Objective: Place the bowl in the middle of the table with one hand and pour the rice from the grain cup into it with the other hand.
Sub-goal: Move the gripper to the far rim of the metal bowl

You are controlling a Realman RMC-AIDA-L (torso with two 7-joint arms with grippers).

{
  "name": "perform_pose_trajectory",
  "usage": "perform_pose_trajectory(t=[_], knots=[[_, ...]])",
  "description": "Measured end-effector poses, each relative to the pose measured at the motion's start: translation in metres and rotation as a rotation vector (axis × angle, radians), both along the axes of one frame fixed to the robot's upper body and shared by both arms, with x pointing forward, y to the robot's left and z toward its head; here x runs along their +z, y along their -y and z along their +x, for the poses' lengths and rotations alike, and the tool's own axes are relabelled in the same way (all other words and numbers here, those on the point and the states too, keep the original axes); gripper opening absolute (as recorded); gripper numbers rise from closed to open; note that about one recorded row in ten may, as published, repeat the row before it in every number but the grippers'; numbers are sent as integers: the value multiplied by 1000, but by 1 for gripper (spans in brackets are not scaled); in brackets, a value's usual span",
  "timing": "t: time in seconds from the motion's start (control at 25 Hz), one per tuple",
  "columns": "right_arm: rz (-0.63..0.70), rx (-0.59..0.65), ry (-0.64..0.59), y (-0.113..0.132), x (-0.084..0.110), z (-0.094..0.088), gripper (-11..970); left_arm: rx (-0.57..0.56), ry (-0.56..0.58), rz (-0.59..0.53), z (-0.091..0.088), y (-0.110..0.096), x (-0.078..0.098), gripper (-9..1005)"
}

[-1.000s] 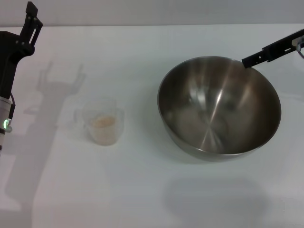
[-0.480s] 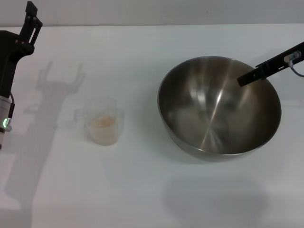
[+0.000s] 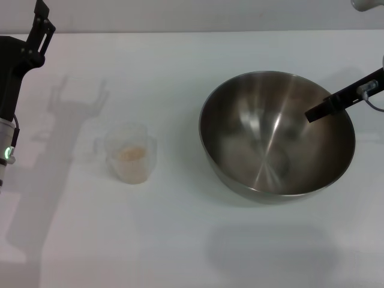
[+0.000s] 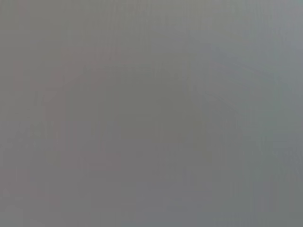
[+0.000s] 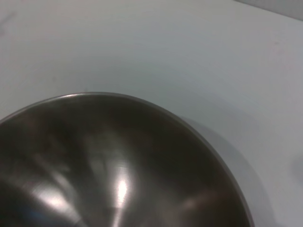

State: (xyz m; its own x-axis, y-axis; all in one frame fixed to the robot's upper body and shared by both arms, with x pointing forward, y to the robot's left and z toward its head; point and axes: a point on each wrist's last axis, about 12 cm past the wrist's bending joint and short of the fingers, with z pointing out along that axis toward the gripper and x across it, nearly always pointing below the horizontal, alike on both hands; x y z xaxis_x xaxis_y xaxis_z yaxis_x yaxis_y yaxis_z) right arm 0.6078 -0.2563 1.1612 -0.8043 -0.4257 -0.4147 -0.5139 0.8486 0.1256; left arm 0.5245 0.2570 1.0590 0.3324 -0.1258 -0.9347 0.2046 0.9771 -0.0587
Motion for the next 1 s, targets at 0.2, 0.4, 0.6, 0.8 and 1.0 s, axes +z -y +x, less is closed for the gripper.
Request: perform_pose_trajectory(t=[0.2, 0.4, 0.6, 0.8, 1.0], knots=[[2, 10, 17, 0, 0, 0, 538, 2, -1, 1, 0, -1, 0, 857], [-9, 21, 25, -1, -2, 1, 343, 5, -3, 2, 0, -1, -1, 857], [-14, 32, 30, -1, -2, 1, 150, 6, -3, 2, 0, -1, -1, 857], [-17, 37, 41, -1, 1, 2, 39, 5, -4, -1, -1, -1, -1, 858], [-20, 38, 87, 2, 10, 2, 38, 3, -3, -4, -1, 0, -1, 859]])
